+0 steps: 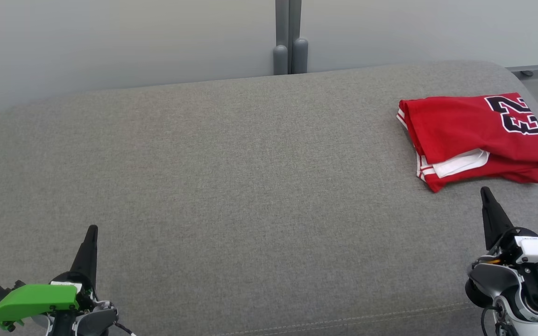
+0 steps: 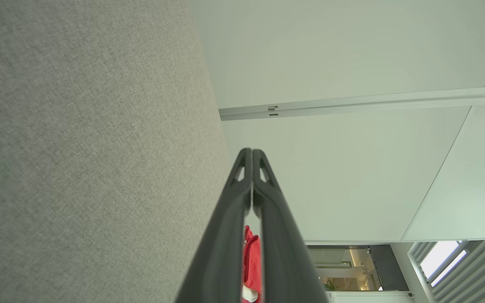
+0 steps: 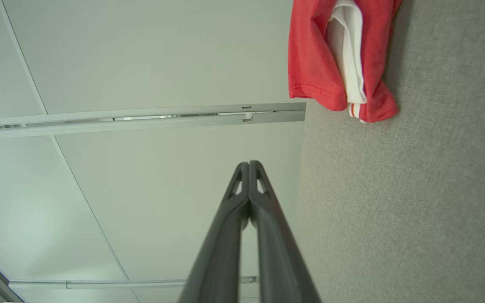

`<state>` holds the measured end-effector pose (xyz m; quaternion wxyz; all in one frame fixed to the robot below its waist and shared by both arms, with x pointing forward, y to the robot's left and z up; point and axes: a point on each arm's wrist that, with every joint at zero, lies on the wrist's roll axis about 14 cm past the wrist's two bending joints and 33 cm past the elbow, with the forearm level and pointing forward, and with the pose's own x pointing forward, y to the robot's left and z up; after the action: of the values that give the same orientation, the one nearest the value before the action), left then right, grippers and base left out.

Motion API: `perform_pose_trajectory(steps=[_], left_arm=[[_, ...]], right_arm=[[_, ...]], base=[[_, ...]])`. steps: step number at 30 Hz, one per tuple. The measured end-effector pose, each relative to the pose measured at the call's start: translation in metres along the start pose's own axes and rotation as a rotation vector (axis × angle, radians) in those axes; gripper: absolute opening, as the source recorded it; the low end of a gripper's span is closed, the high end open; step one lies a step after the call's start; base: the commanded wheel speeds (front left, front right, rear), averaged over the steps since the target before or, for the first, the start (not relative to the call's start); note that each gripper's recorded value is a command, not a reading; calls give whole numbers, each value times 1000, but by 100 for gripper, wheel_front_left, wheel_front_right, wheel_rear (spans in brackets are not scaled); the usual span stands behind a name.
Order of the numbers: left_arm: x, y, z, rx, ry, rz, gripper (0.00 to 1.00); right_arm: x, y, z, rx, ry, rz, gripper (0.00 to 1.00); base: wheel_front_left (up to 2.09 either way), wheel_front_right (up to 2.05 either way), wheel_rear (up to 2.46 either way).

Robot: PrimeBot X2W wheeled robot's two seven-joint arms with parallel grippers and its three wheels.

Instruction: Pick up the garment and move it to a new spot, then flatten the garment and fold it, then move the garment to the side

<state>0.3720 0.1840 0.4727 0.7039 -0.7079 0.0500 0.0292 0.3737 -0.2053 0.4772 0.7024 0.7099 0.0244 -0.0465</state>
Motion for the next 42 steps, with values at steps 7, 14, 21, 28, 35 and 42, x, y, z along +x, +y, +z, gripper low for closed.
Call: perform_pose_trajectory(steps=[7,14,21,28,35,42], left_arm=[[0,0,0,0,0,1,0],[0,0,0,0,-1,1,0],[1,-2,0,0,-1,-10,0],[2,-2,1,0,-2,-11,0],[2,-2,1,0,-2,-10,0],[2,-2,1,0,-3,-10,0]], right_arm=[[0,0,0,1,-1,-1,0],[0,-1,0,1,-1,-2,0],[0,-1,0,2,2,-3,0],[0,-1,0,2,2,-4,0],[0,-2,0,3,1,-5,0],[0,-2,0,3,1,-6,0]], base=[[0,0,0],[0,0,0],[0,0,0],[0,0,0],[0,0,0],[0,0,0]])
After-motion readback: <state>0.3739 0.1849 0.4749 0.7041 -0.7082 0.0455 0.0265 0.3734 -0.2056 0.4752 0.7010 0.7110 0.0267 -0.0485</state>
